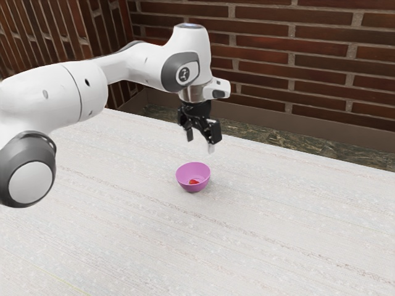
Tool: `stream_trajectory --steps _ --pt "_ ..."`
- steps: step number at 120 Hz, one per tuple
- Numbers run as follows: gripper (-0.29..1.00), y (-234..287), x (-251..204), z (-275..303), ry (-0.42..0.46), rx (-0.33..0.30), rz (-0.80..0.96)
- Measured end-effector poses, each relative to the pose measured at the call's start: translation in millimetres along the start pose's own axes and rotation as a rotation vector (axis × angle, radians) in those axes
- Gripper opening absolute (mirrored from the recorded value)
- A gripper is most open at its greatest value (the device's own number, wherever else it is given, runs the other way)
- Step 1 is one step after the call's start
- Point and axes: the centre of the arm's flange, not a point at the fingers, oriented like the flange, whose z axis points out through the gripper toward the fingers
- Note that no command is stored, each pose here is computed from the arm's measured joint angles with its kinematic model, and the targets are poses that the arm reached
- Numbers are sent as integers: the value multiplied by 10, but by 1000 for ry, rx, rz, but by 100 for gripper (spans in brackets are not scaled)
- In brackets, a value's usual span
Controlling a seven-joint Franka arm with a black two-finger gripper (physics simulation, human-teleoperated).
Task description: Take strawberry from the bowl
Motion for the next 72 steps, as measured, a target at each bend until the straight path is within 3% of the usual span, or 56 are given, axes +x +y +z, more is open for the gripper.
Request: stream_trajectory --steps 64,72 --pt "70 -292 386 843 -19 -35 1" --pt "63 -327 392 869 -16 -34 1"
